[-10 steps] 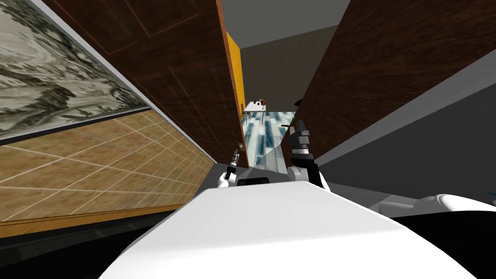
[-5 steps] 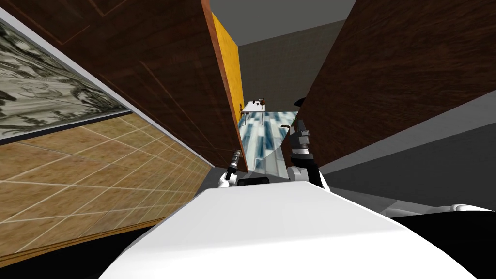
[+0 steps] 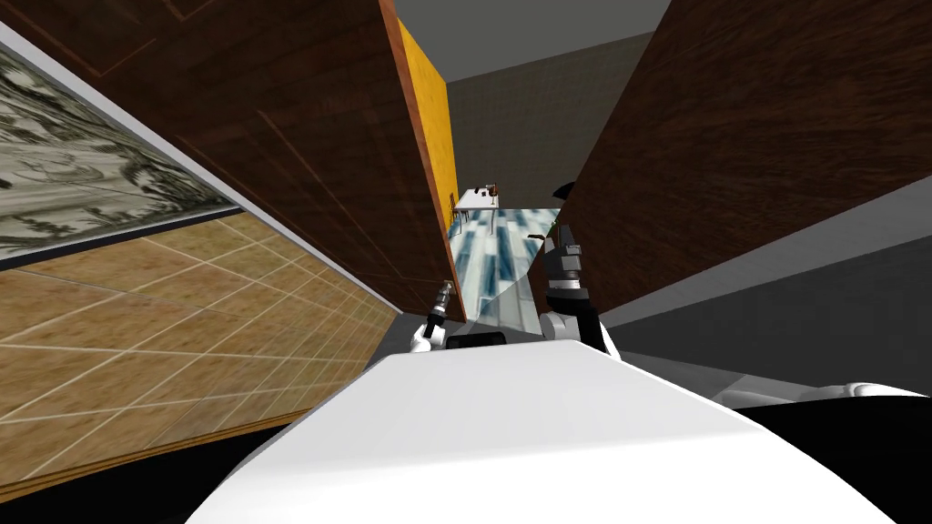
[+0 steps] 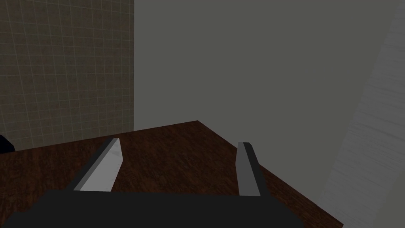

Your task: Push the door open

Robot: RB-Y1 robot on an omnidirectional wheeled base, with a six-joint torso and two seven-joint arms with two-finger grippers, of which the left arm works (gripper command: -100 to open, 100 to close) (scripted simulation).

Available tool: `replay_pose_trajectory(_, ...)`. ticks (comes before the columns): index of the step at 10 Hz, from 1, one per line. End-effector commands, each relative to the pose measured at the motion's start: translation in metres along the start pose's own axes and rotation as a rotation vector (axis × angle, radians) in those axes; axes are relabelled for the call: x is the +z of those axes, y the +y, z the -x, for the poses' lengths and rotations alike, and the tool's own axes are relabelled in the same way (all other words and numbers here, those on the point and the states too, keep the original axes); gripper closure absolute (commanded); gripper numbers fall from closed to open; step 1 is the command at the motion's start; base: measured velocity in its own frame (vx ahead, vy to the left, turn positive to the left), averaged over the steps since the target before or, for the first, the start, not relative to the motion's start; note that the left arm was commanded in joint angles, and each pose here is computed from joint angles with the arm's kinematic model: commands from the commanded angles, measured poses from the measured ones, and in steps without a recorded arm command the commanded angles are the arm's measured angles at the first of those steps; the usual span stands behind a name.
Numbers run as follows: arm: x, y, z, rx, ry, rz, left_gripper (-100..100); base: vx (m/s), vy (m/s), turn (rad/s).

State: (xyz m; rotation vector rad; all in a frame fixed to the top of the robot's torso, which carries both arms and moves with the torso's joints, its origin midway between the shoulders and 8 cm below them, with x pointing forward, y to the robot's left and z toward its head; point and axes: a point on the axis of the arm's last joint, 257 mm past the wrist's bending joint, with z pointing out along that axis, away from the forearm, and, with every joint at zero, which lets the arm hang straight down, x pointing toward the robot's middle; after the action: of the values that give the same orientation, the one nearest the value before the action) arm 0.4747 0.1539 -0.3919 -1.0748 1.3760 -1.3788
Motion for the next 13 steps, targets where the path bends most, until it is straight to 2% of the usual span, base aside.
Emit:
replay_pose_trajectory(1,0.0003,-0.001,0.000,-0.001,0.000,-0.003,100,-0.007,0.001,0.003)
replay_pose_trajectory(2,0.0003,-0.001,0.000,-0.001,0.000,-0.003,100,0.000,0.000,0.000)
replay_pose_trajectory(3,-0.0023,0.002,0.009,0.006,-0.013,0.005,100,0.106,-0.049,0.047)
replay_pose_trajectory(7,-0.0041,0.002,0.021,0.012,-0.031,0.007,100,0.144,-0.064,0.034)
replay_pose_trajectory(11,-0.0081,0.002,0.044,0.021,-0.070,0.010,100,0.170,-0.087,0.065)
replay_pose_trajectory(12,-0.0058,-0.002,0.044,0.023,-0.069,-0.001,100,0.127,-0.041,0.029)
replay_pose_trajectory(13,-0.0076,0.001,0.044,0.022,-0.069,0.008,100,0.040,-0.005,0.002)
